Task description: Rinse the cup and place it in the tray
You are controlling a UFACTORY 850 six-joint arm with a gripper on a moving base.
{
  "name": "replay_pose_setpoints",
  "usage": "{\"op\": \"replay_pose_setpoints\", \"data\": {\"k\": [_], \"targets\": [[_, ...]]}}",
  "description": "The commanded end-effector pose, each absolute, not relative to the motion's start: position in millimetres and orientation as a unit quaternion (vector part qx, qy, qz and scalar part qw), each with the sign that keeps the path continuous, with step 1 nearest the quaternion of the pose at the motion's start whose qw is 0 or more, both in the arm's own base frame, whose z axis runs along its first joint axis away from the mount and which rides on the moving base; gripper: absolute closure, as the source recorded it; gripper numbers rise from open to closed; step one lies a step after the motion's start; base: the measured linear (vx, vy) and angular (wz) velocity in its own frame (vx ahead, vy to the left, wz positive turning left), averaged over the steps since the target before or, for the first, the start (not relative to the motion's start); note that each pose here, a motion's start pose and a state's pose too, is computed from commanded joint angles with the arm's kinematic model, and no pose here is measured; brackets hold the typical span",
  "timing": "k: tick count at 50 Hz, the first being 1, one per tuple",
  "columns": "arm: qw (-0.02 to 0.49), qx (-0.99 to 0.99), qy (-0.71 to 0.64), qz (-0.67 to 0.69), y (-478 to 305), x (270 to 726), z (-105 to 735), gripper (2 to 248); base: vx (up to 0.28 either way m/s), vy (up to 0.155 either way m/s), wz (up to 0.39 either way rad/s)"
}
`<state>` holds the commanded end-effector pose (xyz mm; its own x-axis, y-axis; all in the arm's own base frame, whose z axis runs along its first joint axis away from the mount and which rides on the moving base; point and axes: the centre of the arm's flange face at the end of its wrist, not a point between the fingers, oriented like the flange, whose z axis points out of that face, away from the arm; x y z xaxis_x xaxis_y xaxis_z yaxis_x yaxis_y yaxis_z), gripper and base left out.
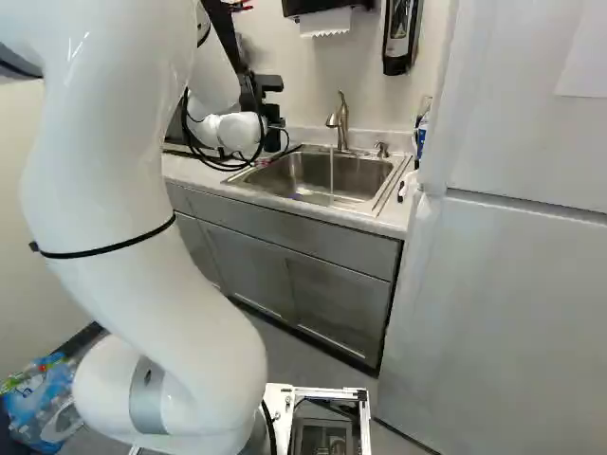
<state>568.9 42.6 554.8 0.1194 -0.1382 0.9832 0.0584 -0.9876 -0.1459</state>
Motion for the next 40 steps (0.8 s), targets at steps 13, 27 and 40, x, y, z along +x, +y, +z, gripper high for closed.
{"op": "replay_pose_setpoints", "data": {"k": [13, 27, 40], "targets": [[0.119, -0.741, 0.077, -0.656, 42.6, 568.9, 554.8, 131, 0.0, 0.0, 0.0], [0.167, -0.733, 0.132, -0.646, 42.6, 568.9, 554.8, 131, 0.0, 0.0, 0.0], [0.211, -0.723, 0.181, -0.633, 42.6, 568.9, 554.8, 131, 0.0, 0.0, 0.0]]}}
